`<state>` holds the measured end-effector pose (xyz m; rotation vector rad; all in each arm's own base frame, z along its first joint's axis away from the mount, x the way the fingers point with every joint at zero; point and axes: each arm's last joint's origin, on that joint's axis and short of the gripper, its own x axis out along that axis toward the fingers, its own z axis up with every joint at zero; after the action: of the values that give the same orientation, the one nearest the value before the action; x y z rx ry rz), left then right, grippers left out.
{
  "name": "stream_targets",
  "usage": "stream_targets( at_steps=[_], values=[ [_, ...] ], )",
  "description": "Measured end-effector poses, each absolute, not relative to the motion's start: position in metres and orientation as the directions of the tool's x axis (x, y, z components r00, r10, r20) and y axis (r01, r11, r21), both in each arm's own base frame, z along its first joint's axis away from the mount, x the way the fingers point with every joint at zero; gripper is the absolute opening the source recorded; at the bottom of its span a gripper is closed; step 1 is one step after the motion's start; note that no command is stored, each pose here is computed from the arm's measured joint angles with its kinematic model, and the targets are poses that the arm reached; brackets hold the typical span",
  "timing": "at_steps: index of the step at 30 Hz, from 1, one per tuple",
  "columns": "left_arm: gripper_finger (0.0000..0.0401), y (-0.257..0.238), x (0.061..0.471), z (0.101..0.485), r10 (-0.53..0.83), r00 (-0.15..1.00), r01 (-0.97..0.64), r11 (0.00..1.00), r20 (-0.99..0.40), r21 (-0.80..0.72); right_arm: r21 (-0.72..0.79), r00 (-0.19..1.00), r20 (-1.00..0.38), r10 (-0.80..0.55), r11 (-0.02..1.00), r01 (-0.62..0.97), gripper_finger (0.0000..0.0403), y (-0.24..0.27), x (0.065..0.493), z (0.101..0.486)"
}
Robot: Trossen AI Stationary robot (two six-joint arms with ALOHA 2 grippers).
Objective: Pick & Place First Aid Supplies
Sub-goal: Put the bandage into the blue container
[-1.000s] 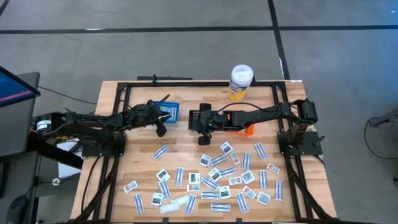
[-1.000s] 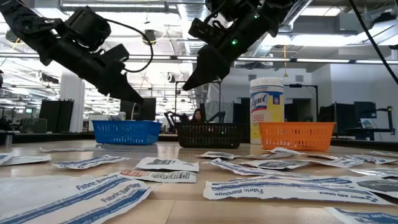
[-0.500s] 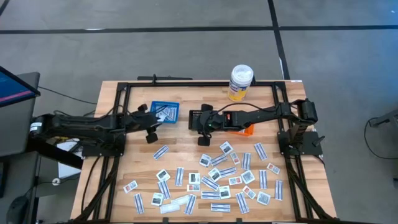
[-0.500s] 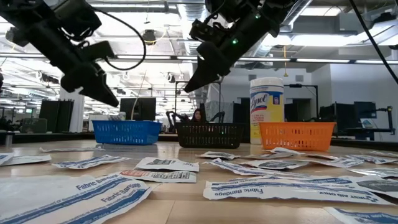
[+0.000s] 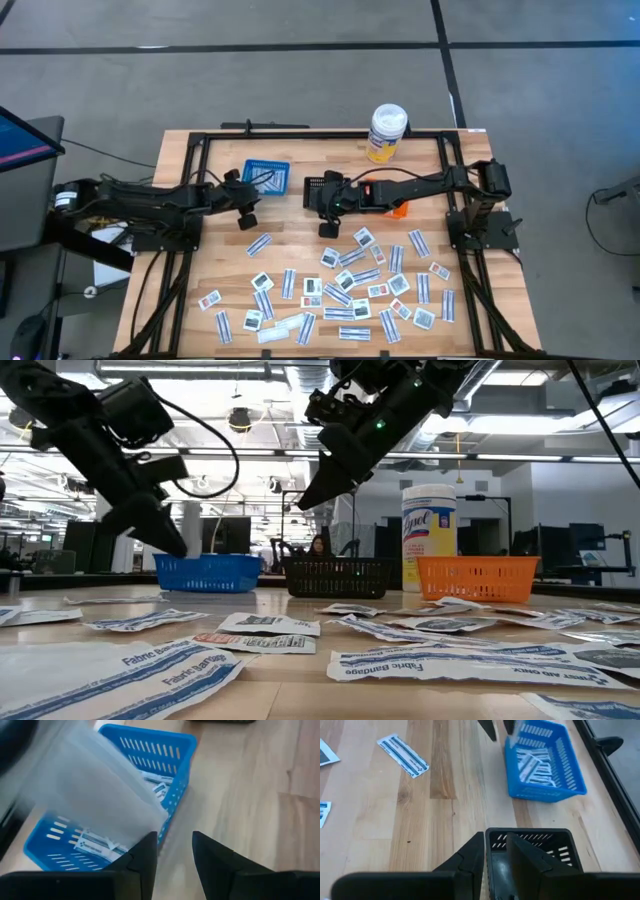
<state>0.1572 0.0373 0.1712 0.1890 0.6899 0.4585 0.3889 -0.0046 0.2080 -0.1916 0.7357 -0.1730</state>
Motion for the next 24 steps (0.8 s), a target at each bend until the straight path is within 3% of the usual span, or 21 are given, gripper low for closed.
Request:
stream_targets(
  at_steps=[24],
  values=[
    [0.0122,0.037,0.167,0.179,0.51,0.724,-0.421,0.86,-0.464,0.288,-0.235,0.729,-0.647,-0.224,0.968,0.089,0.0077,-0.005,0.389,0.208]
  ],
)
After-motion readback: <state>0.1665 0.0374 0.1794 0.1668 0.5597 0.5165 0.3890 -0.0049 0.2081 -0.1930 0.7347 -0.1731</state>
